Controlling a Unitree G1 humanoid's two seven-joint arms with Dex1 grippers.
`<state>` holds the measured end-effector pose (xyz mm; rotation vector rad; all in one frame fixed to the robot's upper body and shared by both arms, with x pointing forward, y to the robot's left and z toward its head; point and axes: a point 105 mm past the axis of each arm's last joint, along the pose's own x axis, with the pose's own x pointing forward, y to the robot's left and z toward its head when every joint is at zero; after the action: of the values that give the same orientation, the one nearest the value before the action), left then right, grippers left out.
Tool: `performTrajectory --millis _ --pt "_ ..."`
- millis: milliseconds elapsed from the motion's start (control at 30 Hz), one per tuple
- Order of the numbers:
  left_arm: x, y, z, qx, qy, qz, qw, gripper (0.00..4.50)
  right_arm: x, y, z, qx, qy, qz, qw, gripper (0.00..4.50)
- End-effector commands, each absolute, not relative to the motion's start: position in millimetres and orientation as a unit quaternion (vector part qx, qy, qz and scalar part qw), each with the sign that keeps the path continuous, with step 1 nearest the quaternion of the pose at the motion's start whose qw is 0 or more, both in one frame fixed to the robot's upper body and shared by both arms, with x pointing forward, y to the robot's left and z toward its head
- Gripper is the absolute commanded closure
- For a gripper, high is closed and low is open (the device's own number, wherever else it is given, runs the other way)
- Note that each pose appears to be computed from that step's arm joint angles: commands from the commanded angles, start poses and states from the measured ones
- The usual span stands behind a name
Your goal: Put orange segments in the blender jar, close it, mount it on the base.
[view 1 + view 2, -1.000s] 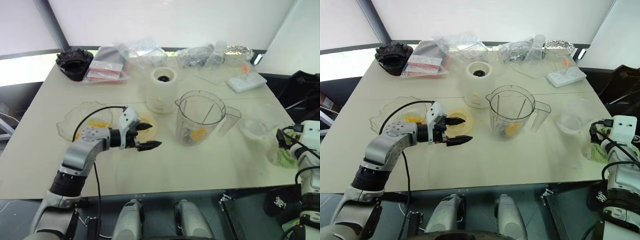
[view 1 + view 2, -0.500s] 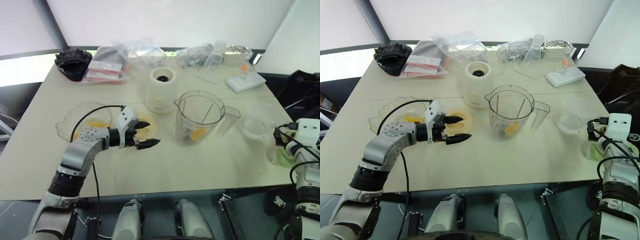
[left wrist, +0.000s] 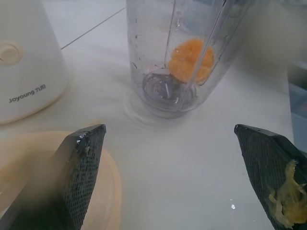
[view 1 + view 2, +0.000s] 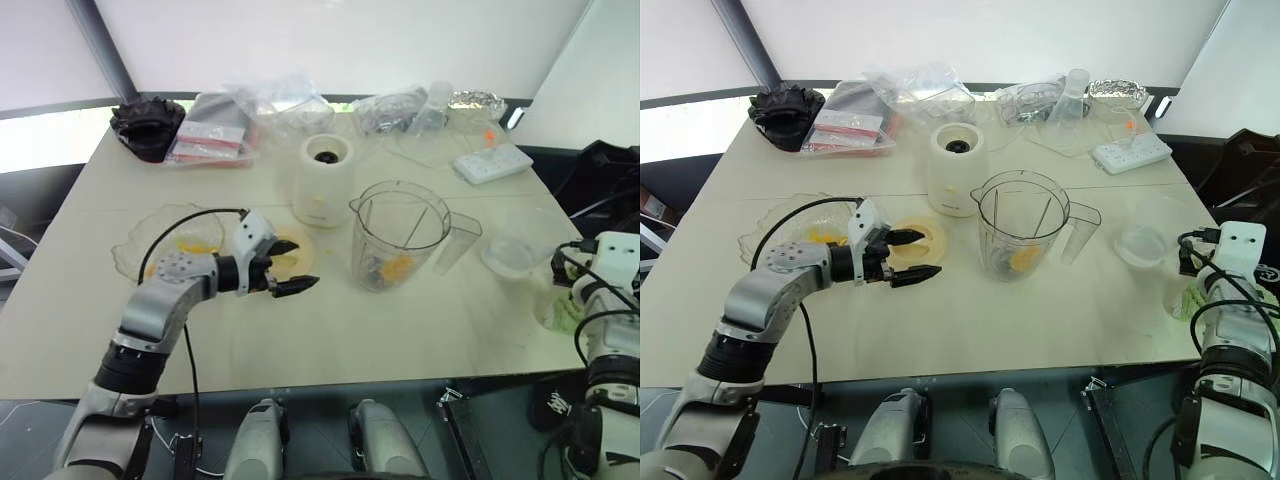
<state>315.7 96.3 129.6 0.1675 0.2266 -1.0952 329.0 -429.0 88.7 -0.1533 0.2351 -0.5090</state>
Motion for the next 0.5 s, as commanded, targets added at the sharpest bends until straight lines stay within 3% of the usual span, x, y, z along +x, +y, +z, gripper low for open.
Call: performTrajectory --millis 33,133,167,233,333,500 --pt "313.0 92.9 140.0 0.097 0.084 -0.525 0.841 0.02 329.6 -438.1 106.0 -0.078 0.088 -0.268 0.956 0.0" --pt "313.6 93.0 140.2 0.1 0.083 -0.525 0.841 0.02 331.0 -437.5 105.9 -0.077 0.087 -0.267 0.957 0.0" --pt "313.9 93.1 140.3 0.101 0.083 -0.524 0.842 0.01 331.6 -436.9 106.6 -0.079 0.084 -0.266 0.957 0.26" --pt "314.9 94.0 140.5 0.104 0.082 -0.522 0.843 0.0 332.0 -436.0 106.7 -0.079 0.08 -0.266 0.958 0.93" --pt "315.1 94.6 140.9 0.106 0.082 -0.521 0.843 0.0 332.7 -434.0 103.9 -0.071 0.082 -0.263 0.959 2.38" --pt "315.6 94.9 141.0 0.107 0.082 -0.521 0.843 0.0 332.8 -430.4 99.9 -0.072 0.084 -0.257 0.96 2.38"
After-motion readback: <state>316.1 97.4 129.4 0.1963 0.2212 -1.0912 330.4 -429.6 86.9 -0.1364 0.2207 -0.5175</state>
